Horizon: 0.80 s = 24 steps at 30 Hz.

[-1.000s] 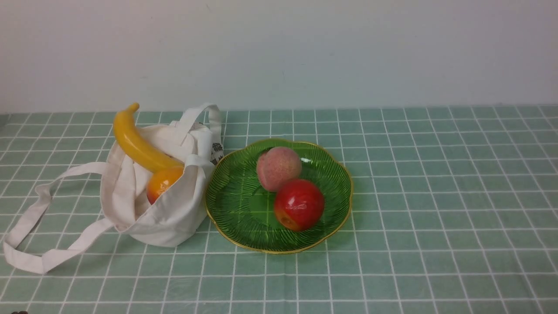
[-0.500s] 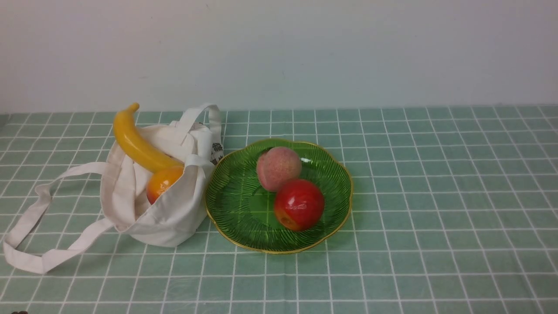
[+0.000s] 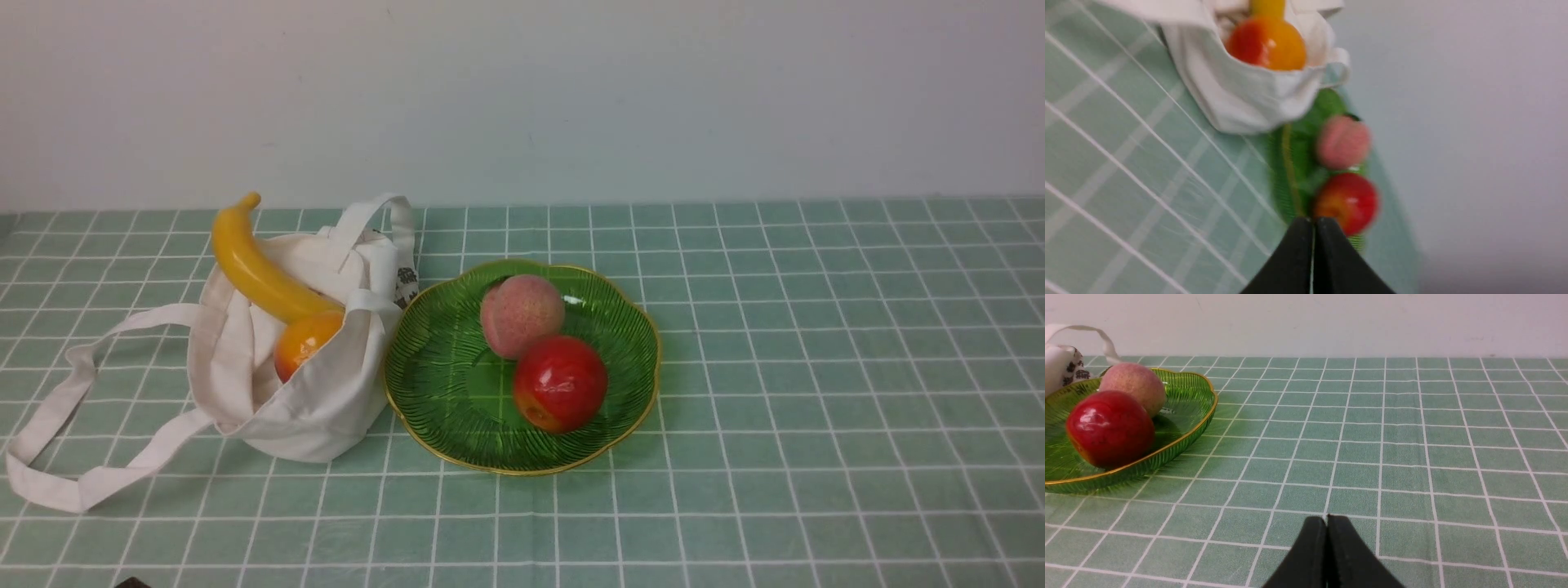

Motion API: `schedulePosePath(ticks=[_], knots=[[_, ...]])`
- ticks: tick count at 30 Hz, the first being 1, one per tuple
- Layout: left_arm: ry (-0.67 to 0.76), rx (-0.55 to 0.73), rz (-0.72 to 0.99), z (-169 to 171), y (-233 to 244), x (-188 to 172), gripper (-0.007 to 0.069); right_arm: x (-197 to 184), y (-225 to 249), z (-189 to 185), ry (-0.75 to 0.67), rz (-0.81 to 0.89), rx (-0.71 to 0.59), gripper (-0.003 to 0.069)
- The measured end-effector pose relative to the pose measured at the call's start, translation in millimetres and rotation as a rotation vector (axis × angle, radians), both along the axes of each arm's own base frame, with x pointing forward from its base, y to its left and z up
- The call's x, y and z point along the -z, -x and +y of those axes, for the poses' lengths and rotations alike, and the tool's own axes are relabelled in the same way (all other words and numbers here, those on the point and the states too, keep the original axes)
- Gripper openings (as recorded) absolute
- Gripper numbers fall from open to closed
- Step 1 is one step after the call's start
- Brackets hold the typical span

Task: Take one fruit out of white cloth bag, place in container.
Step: 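Reach into the white bag and grasp the banana with the left gripper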

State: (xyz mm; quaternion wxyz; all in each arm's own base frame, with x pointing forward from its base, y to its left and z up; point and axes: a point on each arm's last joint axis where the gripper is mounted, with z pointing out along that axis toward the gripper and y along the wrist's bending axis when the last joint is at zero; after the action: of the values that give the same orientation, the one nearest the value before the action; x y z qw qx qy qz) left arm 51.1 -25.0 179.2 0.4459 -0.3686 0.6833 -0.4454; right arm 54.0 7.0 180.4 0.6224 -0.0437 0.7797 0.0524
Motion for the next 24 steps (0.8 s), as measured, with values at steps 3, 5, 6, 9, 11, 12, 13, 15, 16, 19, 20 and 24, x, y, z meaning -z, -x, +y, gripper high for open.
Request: schedulePosePath(ticks=[3,5,6,9,11,12,13,15,16,19,20,24], knots=[[0.25,0.003,0.013,-4,0,-6,-0.0008,0,0,0,0.0,0.0,0.0,-0.0015],[0.28,0.004,0.003,-5,0,-8,-0.0008,0,0,0,0.0,0.0,0.0,-0.0015],[0.278,-0.001,-0.005,-4,0,-8,-0.0008,0,0,0,0.0,0.0,0.0,-0.0015],[0.257,-0.036,-0.051,0,-2,-11,-0.0008,0,0,0,0.0,0.0,0.0,-0.0015],[0.258,-0.078,-0.091,4,-3,-14,-0.0008,0,0,0,0.0,0.0,0.0,-0.0015],[0.245,-0.099,-0.114,6,-4,-15,-0.0008,0,0,0,0.0,0.0,0.0,-0.0015],[0.226,-0.117,-0.133,8,-4,-17,-0.0008,0,0,0,0.0,0.0,0.0,-0.0015],[0.161,-0.15,-0.187,12,-4,-22,-0.0008,0,0,0,0.0,0.0,0.0,-0.0015],[0.134,-0.152,-0.212,12,-4,-28,-0.0008,0,0,0,0.0,0.0,0.0,-0.0015],[0.017,-0.143,-0.315,13,0,-59,-0.0008,0,0,0,0.0,0.0,0.0,-0.0015],[-0.035,-0.131,-0.336,12,0,-69,-0.0008,0,0,0,0.0,0.0,0.0,-0.0015],[-0.275,0.061,-0.295,-3,-16,-110,-0.0008,0,0,0,0.0,0.0,0.0,-0.0015]])
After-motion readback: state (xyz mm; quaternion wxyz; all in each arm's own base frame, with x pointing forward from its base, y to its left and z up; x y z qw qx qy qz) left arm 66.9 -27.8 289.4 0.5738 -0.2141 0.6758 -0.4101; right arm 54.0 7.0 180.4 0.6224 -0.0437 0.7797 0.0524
